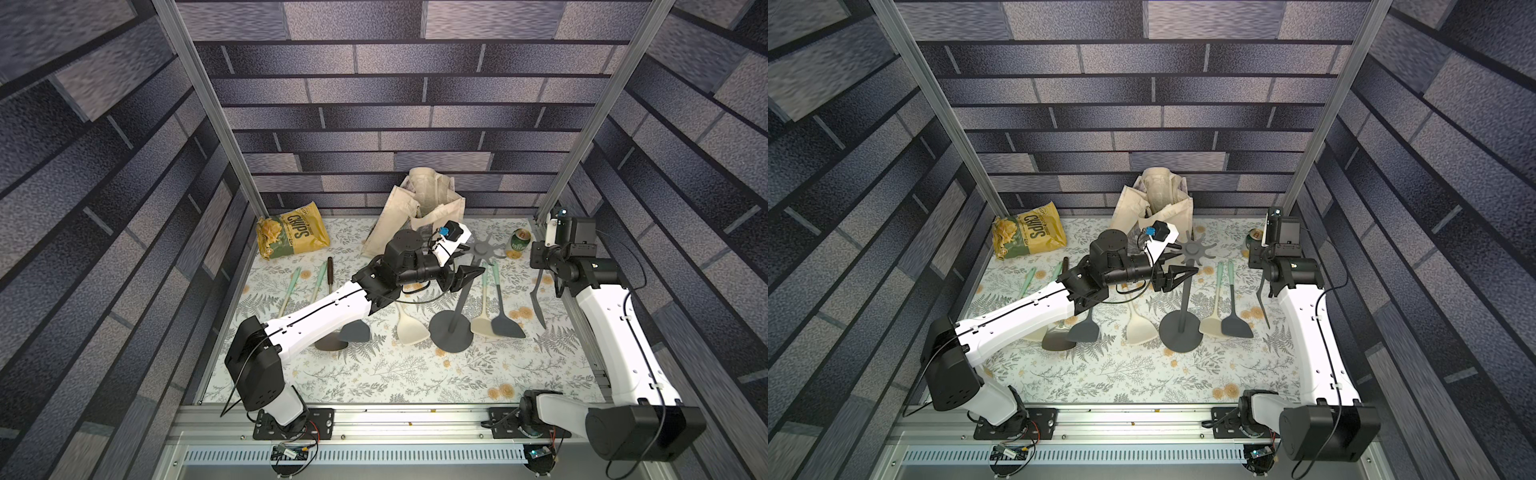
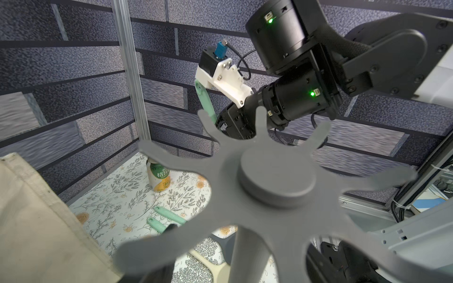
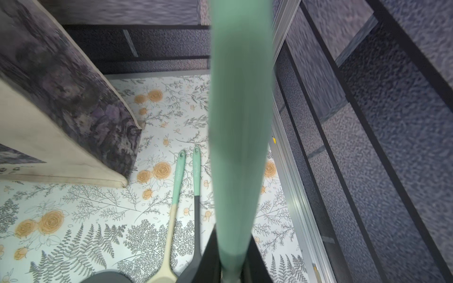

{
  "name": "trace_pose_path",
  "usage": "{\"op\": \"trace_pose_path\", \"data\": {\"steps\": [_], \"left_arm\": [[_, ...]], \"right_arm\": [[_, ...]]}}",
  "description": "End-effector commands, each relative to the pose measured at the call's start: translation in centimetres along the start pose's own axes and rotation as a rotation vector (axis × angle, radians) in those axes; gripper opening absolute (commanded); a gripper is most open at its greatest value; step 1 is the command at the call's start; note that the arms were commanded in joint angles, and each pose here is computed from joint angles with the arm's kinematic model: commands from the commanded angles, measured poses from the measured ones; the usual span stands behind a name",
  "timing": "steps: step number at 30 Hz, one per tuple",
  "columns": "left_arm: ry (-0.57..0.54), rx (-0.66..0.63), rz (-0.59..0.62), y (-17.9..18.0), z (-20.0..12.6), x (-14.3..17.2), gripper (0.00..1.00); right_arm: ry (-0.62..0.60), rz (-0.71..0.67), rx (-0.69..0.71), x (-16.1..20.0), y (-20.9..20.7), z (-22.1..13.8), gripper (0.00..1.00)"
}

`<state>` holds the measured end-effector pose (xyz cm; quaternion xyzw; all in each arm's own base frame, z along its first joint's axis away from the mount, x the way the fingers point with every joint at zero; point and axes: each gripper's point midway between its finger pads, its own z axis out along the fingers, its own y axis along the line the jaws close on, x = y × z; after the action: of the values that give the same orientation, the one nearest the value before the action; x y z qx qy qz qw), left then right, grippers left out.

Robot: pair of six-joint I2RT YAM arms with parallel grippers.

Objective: Take the spatula off the kitchen utensil rack
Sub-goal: Place the spatula at the center of the board.

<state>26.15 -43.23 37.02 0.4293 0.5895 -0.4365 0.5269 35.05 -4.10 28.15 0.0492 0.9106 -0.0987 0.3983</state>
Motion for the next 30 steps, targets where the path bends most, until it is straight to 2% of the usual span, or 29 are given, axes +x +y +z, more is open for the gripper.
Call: {"op": "trace_pose_path", "data": {"steps": [1,8,15,30], "left_arm": [[-0.021,-0.042,0.063,-0.4,-1.6,-1.0,0.73],[0.032,-0.095,0.124,-0.8,-2.5,0.9,0.74],[0.065,-0.139,0.182,-1.5,-3.2,2.5,0.75],[0.087,-0.311,0.210,-0.4,-8.0,4.8,0.73]], "right_arm": [[0.103,-0.001,0.031,1.1,-0.9,0.7,0.08],[0.237,-0.064,0.113,2.6,-2.3,3.9,0.07],[0.390,-0.137,0.116,4.3,-2.3,7.9,0.06],[0.518,-0.220,0.183,7.6,-2.9,17.1,0.04]]}}
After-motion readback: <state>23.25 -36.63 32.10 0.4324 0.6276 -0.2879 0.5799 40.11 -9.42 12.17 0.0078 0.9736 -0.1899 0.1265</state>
